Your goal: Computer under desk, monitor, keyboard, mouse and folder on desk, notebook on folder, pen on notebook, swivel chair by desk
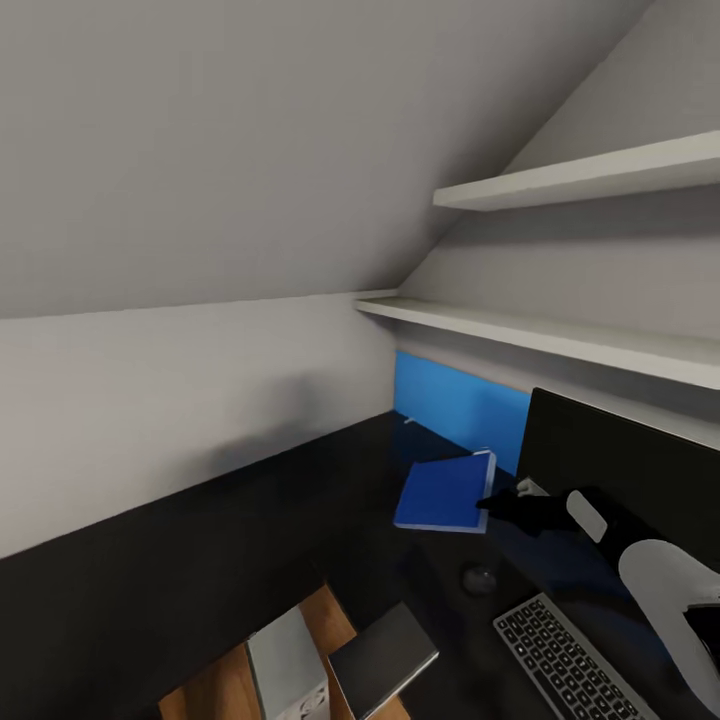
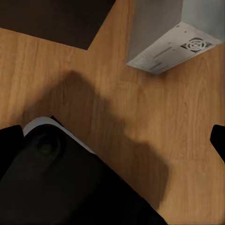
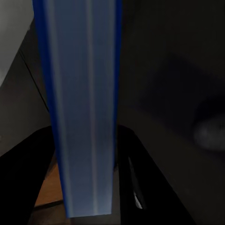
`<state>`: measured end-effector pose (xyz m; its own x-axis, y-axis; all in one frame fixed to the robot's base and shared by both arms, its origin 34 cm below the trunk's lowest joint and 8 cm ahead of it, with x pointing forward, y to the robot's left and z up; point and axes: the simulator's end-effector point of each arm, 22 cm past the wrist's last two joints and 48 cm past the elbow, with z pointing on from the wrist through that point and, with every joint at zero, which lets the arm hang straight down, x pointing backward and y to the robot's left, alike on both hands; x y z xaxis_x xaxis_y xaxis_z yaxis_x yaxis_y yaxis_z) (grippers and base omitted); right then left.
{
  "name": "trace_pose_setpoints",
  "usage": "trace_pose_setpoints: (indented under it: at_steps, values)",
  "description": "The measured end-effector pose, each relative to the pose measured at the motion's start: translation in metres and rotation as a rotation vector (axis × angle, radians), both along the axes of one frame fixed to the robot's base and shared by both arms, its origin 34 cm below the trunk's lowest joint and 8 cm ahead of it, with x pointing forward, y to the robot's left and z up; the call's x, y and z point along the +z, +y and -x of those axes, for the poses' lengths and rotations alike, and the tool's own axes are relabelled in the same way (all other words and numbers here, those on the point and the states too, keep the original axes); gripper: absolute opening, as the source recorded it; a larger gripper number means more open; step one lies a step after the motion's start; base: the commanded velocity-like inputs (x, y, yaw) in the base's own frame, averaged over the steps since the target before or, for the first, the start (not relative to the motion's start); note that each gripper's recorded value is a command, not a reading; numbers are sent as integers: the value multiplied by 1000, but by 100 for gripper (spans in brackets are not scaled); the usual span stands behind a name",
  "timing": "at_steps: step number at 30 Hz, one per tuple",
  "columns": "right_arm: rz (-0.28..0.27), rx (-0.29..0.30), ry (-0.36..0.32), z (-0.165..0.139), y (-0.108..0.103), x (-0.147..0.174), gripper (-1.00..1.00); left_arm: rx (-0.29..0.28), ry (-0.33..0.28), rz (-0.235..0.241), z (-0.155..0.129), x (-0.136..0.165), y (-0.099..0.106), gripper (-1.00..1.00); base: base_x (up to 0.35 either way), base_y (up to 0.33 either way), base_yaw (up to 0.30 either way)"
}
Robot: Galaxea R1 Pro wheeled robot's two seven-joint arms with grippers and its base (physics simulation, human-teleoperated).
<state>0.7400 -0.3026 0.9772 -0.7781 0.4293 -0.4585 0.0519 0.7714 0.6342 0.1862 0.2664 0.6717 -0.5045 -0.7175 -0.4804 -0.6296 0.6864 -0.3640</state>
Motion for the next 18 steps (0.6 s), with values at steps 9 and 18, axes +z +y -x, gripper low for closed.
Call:
trace_pose_setpoints:
  at_steps: [9, 18]
  values:
    - [-110, -13, -15, -8, 10, 21, -100, -26, 63, -77, 47, -5, 24, 100, 0, 0, 0]
    - [-113, -15, -12, -7, 10, 20, -100, -17, 71, -128, 62, -5, 41, 100, 0, 0, 0]
